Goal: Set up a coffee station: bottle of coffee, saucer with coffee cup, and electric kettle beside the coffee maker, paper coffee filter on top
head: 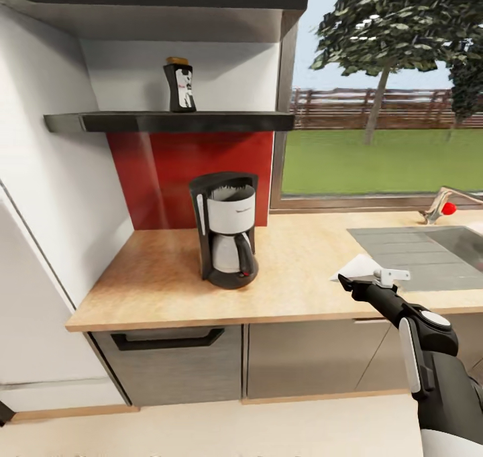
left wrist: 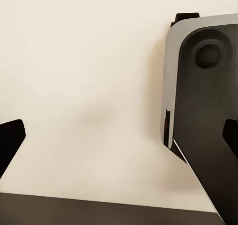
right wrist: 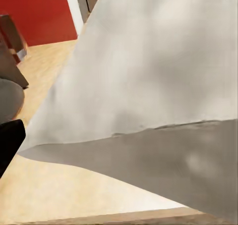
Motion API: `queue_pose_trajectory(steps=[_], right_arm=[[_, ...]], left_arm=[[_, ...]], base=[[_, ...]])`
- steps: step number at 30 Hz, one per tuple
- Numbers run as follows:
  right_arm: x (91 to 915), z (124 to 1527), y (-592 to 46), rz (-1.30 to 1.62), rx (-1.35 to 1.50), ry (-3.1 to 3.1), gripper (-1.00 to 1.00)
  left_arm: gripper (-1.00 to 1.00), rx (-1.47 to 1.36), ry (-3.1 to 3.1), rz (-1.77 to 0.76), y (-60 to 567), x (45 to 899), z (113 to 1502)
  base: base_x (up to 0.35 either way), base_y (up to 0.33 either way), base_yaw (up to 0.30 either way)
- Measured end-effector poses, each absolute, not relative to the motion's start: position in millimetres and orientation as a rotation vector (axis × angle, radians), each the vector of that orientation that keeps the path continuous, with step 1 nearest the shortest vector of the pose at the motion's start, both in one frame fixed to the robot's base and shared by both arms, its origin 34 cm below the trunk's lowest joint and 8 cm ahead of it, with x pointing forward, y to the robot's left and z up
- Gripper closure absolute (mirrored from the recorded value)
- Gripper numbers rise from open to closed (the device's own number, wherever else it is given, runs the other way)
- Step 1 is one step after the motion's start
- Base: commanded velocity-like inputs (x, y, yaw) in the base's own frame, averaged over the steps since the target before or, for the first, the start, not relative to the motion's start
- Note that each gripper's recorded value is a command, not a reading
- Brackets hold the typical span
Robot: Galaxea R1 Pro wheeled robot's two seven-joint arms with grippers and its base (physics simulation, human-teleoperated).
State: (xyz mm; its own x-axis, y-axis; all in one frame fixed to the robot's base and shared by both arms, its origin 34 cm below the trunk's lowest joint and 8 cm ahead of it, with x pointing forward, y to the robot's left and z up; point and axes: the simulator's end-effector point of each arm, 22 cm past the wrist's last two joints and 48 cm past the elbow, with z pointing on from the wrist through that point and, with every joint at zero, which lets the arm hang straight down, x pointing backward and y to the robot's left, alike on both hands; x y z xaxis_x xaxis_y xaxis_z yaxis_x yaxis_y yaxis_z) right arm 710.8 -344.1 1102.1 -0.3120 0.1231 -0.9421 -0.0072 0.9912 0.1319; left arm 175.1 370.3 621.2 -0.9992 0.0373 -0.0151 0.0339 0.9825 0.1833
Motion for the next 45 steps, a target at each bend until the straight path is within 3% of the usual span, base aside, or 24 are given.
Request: queue_pose_trajectory(steps=[7, 17, 33, 45], right_arm=[[711, 1102, -344, 0.129, 0.084, 1.884, 1.0], [711, 1102, -345, 0.128, 0.084, 1.884, 1.0], [711, 1104, -342, 0.135, 0.08, 1.883, 1.0], [767, 1196, -268, 0.049, -0.111, 1.778, 1.0]], left_arm=[[-1.0, 0.054, 3.109, 0.289, 371, 175, 621], [-1.0, 0.056, 3.107, 0.292, 373, 175, 622], [-1.0, 0.058, 3.105, 0.326, 381, 176, 623], [-1.0, 0.075, 3.099, 0.332, 373, 176, 622]], base=[[-0.016, 0.269, 0.0], [-0.001, 0.019, -0.009], [-0.083, 0.165, -0.198], [-0.002, 0.004, -0.007]])
